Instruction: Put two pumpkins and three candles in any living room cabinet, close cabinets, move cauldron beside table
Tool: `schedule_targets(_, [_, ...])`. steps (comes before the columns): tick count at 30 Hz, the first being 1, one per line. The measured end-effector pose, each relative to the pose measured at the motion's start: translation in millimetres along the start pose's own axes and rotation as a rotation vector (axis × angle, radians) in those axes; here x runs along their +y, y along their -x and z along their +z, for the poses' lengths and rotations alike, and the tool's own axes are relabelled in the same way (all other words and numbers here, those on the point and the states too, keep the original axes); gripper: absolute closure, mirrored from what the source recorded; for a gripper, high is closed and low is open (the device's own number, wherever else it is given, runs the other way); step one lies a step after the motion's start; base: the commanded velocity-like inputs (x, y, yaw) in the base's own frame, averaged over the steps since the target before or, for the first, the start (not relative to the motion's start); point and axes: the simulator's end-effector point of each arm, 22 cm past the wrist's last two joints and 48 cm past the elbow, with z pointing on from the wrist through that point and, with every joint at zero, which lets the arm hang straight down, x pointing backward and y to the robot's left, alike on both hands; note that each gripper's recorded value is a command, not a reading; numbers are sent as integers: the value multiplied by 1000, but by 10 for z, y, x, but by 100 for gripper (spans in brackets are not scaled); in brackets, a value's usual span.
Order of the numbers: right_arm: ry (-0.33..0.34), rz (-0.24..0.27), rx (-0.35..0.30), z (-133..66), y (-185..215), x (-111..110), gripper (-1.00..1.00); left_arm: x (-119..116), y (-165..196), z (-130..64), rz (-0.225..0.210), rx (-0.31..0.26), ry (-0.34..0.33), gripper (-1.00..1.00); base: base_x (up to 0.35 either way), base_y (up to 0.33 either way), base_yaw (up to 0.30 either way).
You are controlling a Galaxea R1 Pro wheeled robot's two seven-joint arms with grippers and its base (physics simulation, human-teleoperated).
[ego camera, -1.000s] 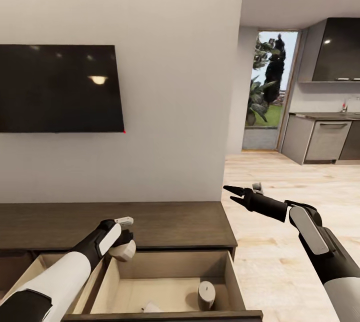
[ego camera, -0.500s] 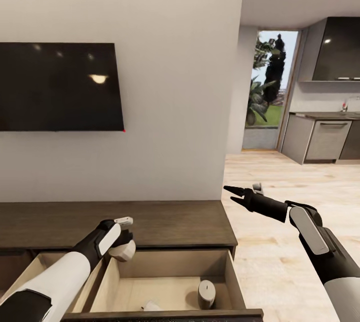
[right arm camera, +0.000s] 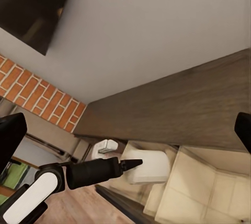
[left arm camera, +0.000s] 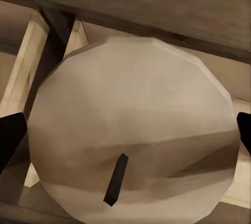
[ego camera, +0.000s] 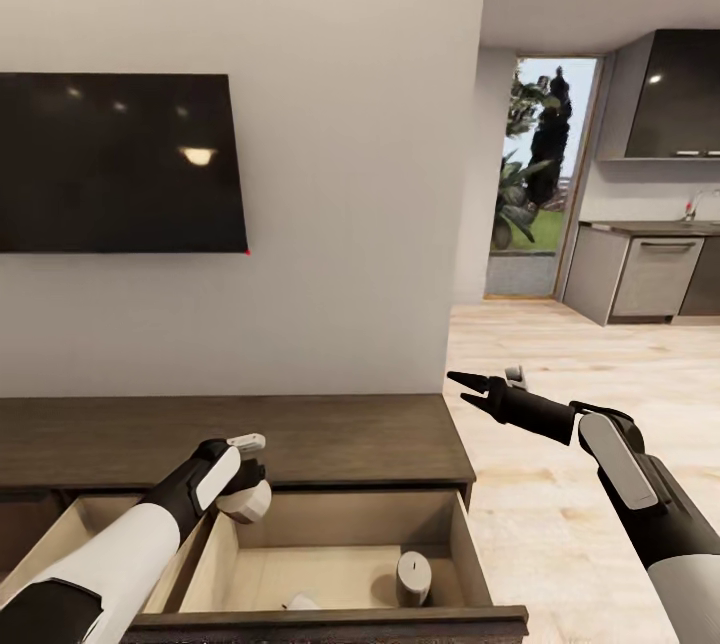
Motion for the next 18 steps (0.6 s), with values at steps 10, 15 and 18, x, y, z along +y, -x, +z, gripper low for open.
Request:
schedule_targets(10, [0,0,0,-9,-153,-147,-100,19,-143,154,4,-3,2,100,0,0,0])
schedule_targets(15, [0,0,0,-13,-233,-220,-100,35,-203,230,7,-10,5,100,0,0,0])
schedule_targets(18, [0,-1,0,-16,-281,-264,-100,38,-241,276,8,-14,6,100,0,0,0])
